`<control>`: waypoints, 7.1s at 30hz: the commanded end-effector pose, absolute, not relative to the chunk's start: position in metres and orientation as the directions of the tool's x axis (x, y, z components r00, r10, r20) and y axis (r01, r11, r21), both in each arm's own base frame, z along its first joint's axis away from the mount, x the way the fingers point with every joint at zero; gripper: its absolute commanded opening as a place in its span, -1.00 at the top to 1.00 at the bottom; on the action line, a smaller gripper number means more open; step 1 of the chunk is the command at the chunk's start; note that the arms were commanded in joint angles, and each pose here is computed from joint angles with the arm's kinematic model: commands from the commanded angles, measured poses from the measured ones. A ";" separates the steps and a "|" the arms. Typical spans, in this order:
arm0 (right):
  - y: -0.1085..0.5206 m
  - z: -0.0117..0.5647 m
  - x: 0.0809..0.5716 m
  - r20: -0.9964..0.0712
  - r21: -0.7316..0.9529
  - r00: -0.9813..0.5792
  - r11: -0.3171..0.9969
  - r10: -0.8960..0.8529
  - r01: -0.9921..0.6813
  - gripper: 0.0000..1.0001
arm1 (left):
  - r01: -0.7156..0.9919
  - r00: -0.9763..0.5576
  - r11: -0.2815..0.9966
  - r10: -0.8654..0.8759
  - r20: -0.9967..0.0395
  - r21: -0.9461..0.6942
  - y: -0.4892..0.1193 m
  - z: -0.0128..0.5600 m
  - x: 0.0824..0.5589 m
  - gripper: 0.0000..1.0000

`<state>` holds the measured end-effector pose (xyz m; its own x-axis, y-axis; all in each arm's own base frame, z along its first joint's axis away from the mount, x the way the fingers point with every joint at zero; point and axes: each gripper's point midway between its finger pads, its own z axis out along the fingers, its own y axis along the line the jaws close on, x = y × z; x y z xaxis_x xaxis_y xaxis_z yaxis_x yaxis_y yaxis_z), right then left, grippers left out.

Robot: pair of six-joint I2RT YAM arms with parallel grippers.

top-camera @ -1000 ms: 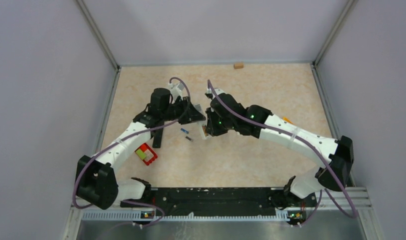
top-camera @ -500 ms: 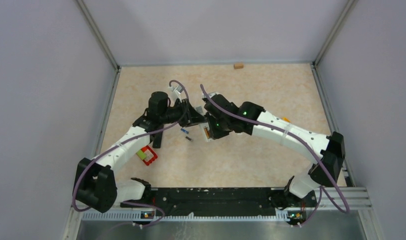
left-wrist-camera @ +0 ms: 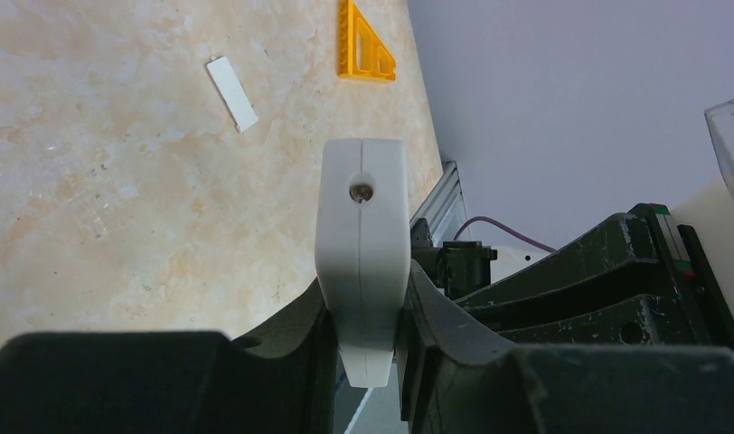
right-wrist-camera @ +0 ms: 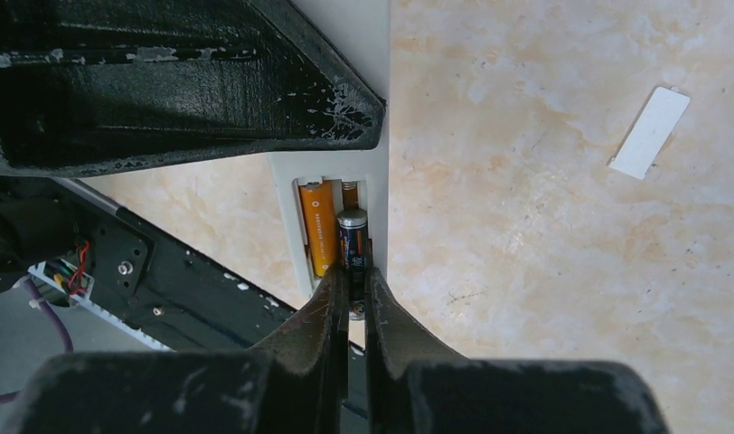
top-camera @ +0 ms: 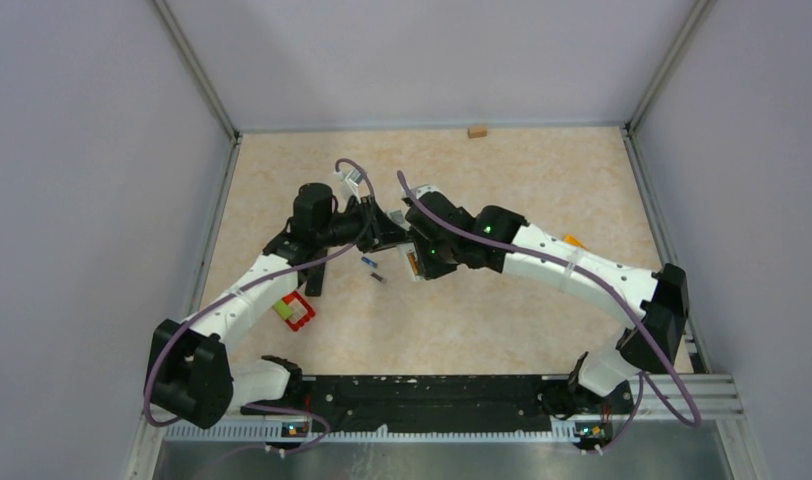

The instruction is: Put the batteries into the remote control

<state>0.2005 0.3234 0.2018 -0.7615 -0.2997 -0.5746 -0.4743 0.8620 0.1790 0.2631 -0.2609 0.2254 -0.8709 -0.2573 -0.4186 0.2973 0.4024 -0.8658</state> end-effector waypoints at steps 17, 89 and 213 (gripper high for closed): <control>0.340 0.215 0.213 -0.614 0.183 -0.740 0.862 -0.275 -0.472 0.73 | 0.267 -0.932 0.260 -0.174 -0.317 -0.928 -0.268 0.248 0.239 1.00; 0.356 0.223 0.206 -0.597 0.323 -0.759 0.789 -0.258 -0.522 0.65 | 0.233 -0.893 0.304 -0.309 -0.327 -0.924 -0.234 0.230 0.267 1.00; 0.322 0.411 0.252 -0.395 0.907 -0.493 0.242 0.775 -0.345 0.15 | 0.080 -0.892 -0.259 -0.450 0.047 -0.963 -0.227 0.420 0.281 1.00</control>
<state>0.2462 0.3239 0.3958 -0.5113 0.7652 -0.3913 -0.3398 0.2382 0.9098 0.2959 -0.2265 0.3892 -0.8604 -0.4858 0.1543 -0.0382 -0.2404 -0.9699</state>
